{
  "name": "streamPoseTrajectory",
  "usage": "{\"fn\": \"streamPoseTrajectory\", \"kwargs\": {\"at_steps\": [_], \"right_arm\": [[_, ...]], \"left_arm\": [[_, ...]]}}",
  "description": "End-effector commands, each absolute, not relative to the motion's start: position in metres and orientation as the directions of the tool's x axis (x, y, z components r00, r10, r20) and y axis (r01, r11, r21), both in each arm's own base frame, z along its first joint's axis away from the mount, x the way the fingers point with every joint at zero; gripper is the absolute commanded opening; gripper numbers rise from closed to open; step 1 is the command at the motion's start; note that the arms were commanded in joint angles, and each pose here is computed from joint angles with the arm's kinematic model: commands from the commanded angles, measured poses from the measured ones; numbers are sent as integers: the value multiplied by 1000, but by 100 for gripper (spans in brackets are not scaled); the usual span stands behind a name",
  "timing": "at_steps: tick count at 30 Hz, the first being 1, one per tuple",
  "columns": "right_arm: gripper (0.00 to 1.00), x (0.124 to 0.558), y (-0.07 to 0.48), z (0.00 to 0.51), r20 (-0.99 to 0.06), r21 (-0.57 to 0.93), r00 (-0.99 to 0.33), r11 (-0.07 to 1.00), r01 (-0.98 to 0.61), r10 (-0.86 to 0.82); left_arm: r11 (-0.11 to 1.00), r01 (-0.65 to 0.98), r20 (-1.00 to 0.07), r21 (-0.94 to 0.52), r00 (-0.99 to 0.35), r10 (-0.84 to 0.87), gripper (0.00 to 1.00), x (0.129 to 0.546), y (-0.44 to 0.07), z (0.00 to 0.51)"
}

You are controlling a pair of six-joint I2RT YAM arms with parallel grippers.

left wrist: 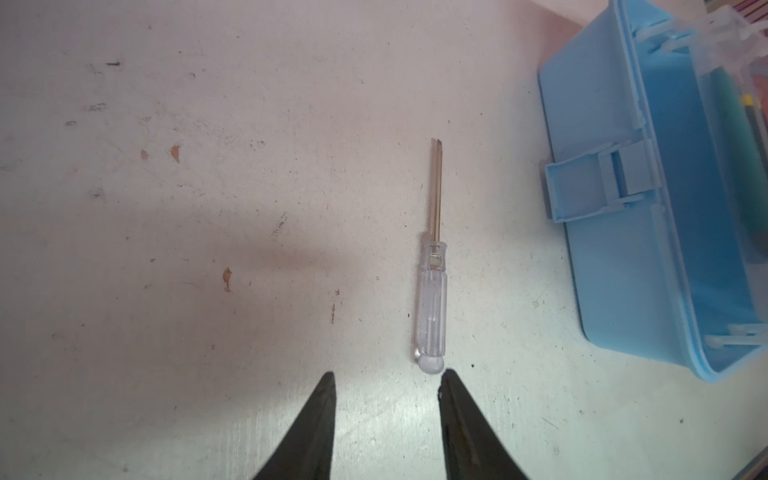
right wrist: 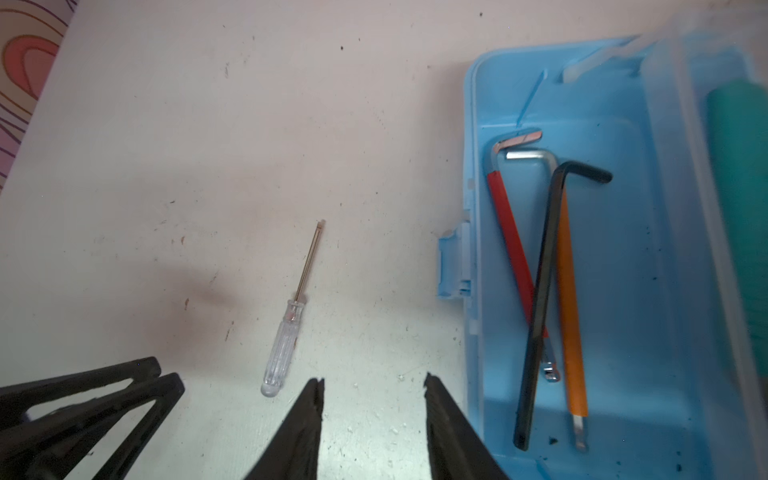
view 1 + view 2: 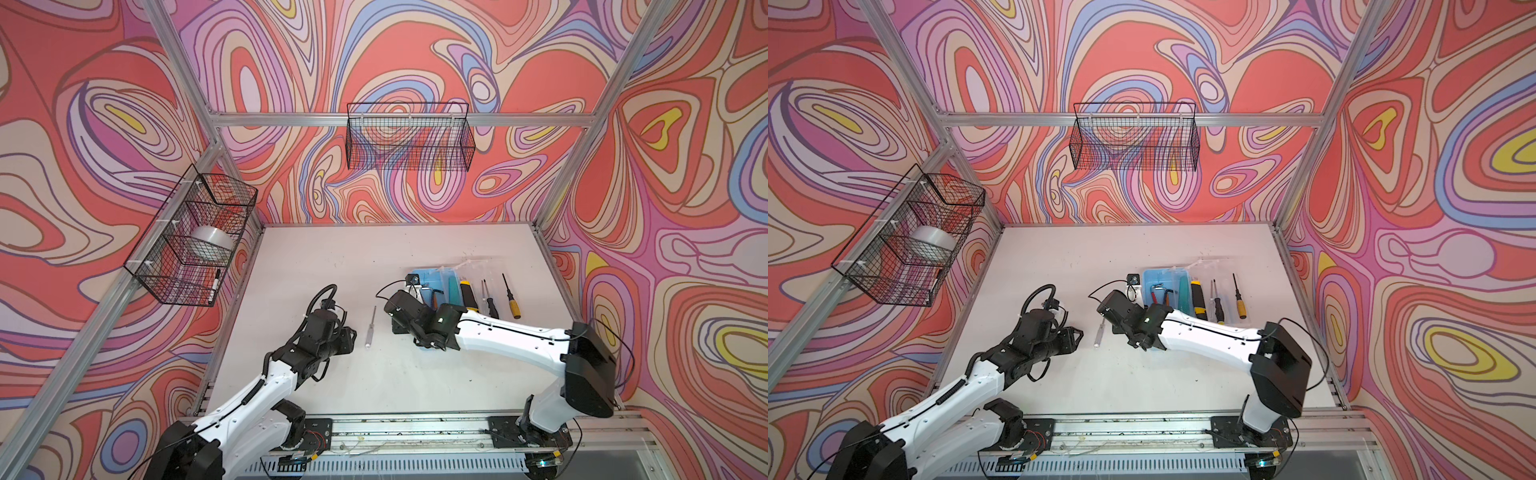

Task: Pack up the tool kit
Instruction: 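Move the right gripper to the last clear-handled screwdriver on the table, then close the right gripper on the clear-handled screwdriver and lift it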

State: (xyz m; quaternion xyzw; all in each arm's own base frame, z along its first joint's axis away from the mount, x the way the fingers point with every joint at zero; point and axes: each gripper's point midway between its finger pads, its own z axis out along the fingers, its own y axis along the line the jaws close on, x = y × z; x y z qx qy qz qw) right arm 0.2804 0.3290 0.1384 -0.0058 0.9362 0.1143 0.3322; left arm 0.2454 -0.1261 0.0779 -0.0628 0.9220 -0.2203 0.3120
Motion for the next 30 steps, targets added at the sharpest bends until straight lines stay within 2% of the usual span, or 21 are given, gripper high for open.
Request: {"fn": "streamPoseTrajectory", "kwargs": {"at_steps": [1,7,12,30], "right_arm": [[42,279,360,120,-556,251,-825,967,-52,100],[38,282,378,83,-520,167,-853,984,-66,31],[35,284,392,66,-499,165,-867,982,-88,6],[35,280,418,28,-430,143,-901,981,-130,-57]], "left_arm": [[834,-1,-498,-551,-801,-331,42,243,-128,78],[736,-78,-403,-673,-795,-453,43,245,-115,69],[738,-80,-409,-671,-790,-457,42,245,-112,68],[756,-82,-434,-650,-775,-458,42,242,-106,70]]}}
